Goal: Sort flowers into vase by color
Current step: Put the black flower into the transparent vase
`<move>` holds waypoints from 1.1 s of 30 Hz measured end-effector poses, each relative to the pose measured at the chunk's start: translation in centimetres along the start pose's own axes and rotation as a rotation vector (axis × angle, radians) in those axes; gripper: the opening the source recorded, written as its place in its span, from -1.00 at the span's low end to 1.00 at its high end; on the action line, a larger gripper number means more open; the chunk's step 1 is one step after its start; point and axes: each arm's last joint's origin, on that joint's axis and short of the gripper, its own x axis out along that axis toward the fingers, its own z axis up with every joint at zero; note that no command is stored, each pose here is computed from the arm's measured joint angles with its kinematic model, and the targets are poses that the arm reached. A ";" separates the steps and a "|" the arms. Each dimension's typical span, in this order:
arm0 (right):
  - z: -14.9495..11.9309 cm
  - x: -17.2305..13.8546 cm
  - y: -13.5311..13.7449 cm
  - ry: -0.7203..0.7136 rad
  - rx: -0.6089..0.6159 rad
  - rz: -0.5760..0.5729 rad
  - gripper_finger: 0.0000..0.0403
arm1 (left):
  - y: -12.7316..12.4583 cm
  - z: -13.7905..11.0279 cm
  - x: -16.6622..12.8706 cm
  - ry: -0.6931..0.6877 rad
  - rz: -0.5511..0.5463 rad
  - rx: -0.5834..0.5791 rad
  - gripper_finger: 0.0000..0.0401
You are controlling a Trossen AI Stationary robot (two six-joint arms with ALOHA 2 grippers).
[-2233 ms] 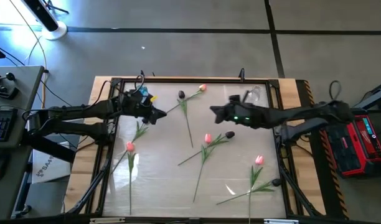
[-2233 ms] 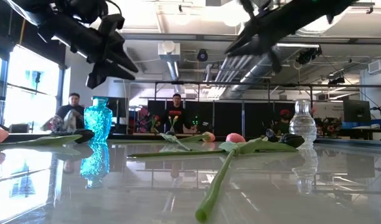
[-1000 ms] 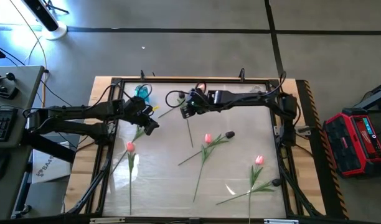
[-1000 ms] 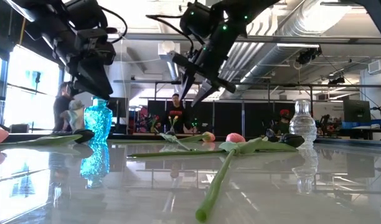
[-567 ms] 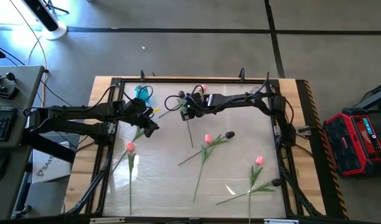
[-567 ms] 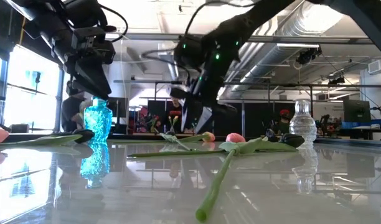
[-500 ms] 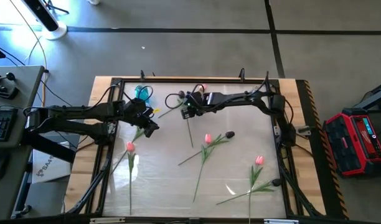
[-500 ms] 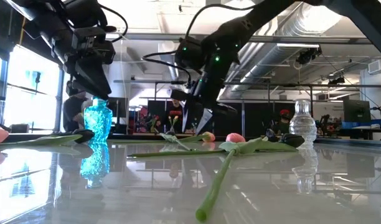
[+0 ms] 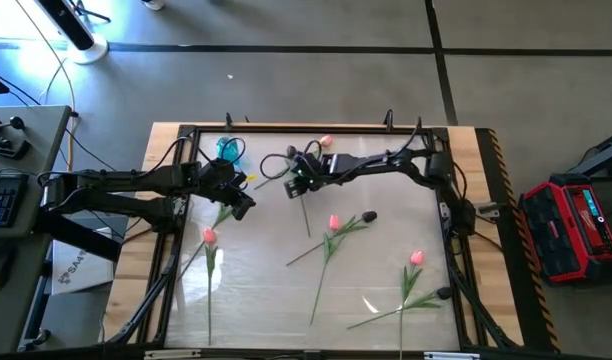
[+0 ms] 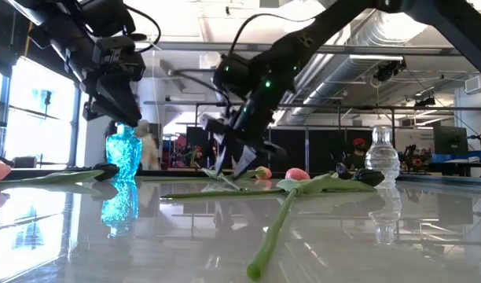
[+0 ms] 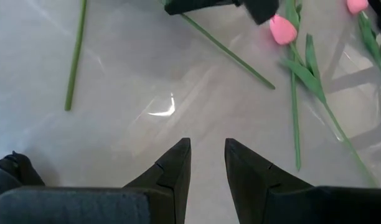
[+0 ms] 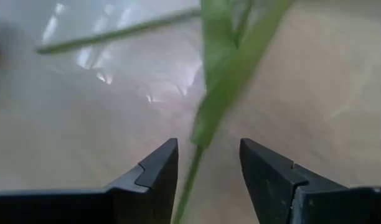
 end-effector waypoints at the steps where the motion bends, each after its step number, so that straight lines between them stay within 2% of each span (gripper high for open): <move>1: 0.0 0.0 -0.1 0.002 0.005 -0.001 -0.19 | 0.0 0.0 0.0 0.000 0.000 -0.003 -0.56; 7: -0.1 -0.1 0.0 0.009 -0.036 -0.010 -0.26 | -0.1 0.0 0.0 -0.007 0.012 -0.020 -0.56; 15: -0.1 -0.1 0.1 0.023 -0.052 0.018 -0.60 | 0.0 0.0 0.0 -0.013 0.022 -0.023 -0.56; 19: -0.5 0.4 0.2 0.052 -0.072 0.042 -0.70 | 0.0 0.0 0.0 -0.015 0.022 -0.023 -0.56; 23: -0.8 1.4 0.1 0.107 -0.049 0.076 -0.74 | -0.1 0.1 0.0 -0.025 0.023 -0.041 -0.56; 29: -1.2 1.7 0.2 0.112 -0.060 0.061 -0.73 | -0.2 0.0 0.0 -0.022 0.019 -0.065 -0.56; 33: -0.8 1.2 0.0 0.109 -0.054 0.063 -0.93 | -0.4 -0.1 0.0 -0.019 0.016 -0.060 -0.56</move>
